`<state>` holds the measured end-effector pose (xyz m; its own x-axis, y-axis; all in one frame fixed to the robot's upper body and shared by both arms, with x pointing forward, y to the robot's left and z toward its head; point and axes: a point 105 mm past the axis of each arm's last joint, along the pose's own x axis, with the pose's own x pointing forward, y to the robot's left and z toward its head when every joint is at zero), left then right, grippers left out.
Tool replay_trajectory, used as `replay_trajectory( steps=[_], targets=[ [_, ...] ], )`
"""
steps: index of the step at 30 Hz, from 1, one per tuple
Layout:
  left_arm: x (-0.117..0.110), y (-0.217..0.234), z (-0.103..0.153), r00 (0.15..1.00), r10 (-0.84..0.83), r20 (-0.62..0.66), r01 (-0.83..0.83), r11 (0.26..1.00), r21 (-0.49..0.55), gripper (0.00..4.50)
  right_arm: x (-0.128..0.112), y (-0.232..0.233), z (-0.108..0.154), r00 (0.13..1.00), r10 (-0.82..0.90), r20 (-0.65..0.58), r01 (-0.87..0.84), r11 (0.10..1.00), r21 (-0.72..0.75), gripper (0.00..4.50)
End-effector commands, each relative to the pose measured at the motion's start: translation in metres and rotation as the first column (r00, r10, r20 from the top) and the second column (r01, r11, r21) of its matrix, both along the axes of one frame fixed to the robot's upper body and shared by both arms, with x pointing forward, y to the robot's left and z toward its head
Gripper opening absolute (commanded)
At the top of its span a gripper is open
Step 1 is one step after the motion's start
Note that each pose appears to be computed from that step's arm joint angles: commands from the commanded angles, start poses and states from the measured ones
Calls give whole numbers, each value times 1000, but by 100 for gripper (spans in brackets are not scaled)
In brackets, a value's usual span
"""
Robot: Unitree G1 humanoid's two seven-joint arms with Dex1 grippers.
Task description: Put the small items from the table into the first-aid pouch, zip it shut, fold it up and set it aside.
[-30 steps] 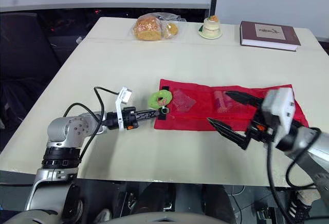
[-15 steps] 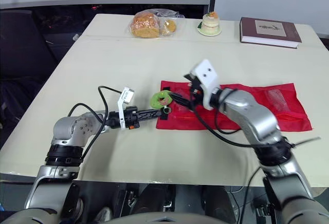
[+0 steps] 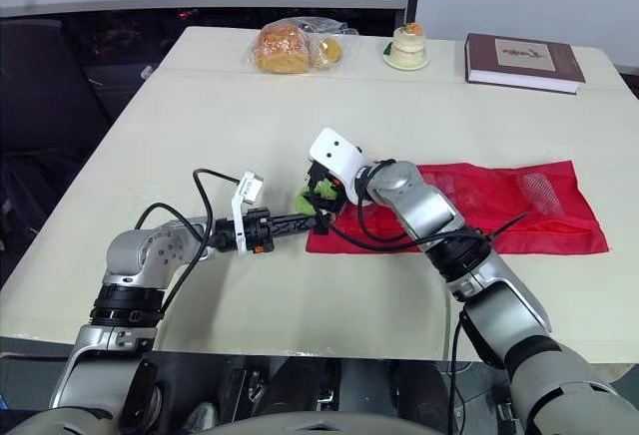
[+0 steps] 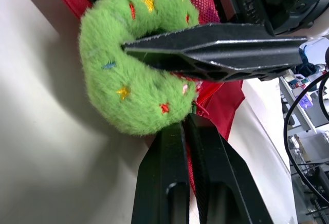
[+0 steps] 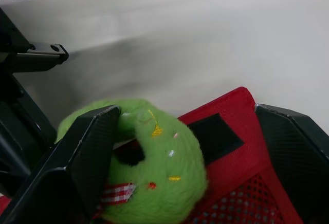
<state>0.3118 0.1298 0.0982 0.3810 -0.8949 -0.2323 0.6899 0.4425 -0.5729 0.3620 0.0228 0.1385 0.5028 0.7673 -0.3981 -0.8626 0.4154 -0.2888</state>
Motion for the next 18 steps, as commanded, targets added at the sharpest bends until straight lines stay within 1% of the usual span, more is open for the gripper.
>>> replay_trajectory(
  steps=[1,2,4,6,8,9,13,15,18],
  targets=[
    [1,-5,14,998,-18,65,19,1000,-19,0,-6,0,-3,998,12,-59,-13,1000,-5,320],
    [2,-4,14,998,-16,65,17,1000,-19,0,-8,-1,-5,997,12,-79,-12,1000,1,280],
    [3,-4,14,998,-13,66,14,1000,-16,0,-9,-3,-5,995,4,-104,-3,1000,7,174],
    [4,-4,13,998,-11,67,12,1000,-14,0,-10,-6,-6,993,-5,-117,7,1000,9,105],
    [4,-3,13,998,-9,67,10,1000,-12,0,-11,-8,-5,991,-14,-134,17,1000,22,10],
    [5,-3,13,998,-9,68,9,1000,-11,0,-11,-9,-5,990,-16,-141,21,999,28,3],
    [6,-3,12,998,-8,68,9,1000,-6,0,-10,-13,1,991,-36,-129,44,997,58,3],
    [5,-2,11,998,-8,67,8,1000,-4,0,-6,-16,11,994,-62,-88,70,993,93,3],
    [6,2,9,998,9,64,-9,1000,7,0,-2,-30,35,991,-130,-20,132,978,165,3]
  ],
)
